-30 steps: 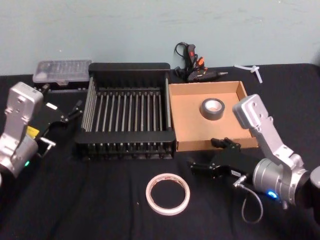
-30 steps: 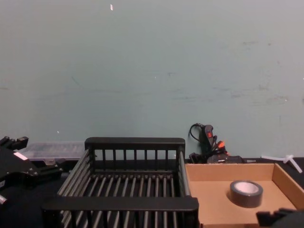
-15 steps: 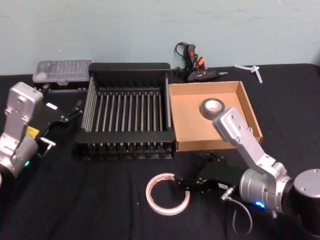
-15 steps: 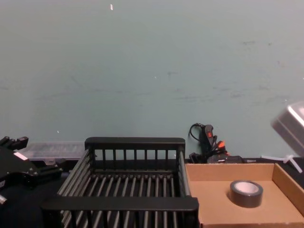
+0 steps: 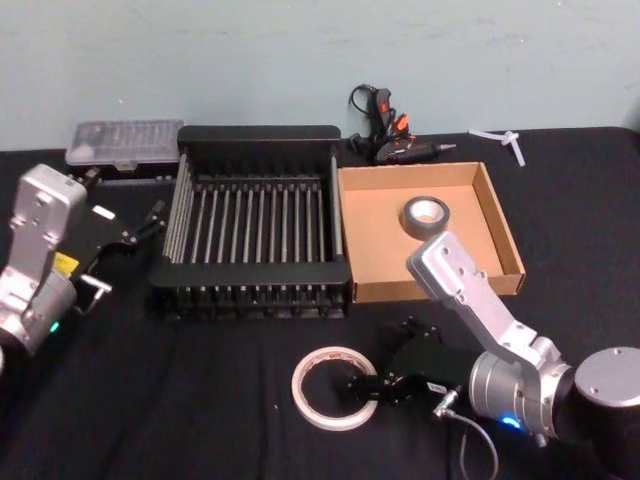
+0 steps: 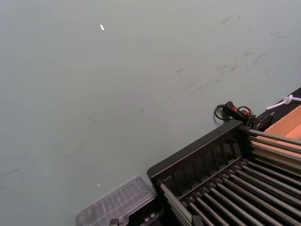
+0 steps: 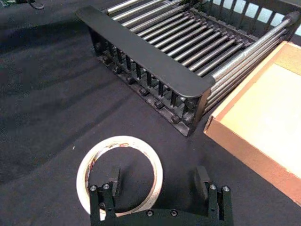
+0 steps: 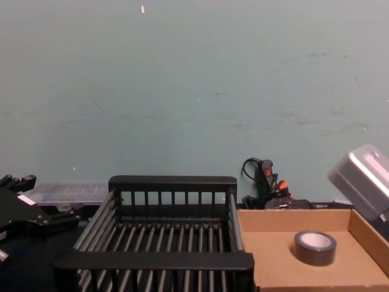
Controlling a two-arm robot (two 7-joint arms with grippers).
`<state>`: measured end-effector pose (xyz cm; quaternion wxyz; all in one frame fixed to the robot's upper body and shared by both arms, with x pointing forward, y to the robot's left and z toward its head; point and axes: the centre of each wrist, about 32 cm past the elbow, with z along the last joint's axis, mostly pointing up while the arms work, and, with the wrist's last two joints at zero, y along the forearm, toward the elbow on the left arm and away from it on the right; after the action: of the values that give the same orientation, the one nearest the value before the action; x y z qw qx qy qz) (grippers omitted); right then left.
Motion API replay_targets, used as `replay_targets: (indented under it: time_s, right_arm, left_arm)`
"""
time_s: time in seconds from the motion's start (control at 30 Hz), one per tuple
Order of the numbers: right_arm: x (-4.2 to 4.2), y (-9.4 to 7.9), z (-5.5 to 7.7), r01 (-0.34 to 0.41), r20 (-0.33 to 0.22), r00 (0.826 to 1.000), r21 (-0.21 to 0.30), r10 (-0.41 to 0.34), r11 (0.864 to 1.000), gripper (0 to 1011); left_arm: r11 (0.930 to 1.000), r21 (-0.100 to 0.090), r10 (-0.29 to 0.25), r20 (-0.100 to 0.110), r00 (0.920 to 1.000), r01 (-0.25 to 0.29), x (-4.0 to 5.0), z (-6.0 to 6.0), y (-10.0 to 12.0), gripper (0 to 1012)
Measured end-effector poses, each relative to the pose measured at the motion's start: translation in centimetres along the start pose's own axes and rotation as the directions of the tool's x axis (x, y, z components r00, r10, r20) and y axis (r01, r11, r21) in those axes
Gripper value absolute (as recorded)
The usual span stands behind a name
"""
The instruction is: Pick up the white tape and place it into the black box , Pick up the silver tape and place it into the brown box.
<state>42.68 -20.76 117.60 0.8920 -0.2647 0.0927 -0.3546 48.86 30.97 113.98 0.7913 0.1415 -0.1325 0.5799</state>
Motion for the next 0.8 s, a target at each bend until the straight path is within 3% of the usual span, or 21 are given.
replay_targets:
  time_s: [0.8]
  right_arm:
    - [-0.42,0.79,-0.34,-0.016,-0.017,1.000,-0.037,0.016,0.999,1002]
  left_arm:
    - [1.0000,0.000,0.000,0.000,1.0000,0.000,0.00,0.00,0.00,1001]
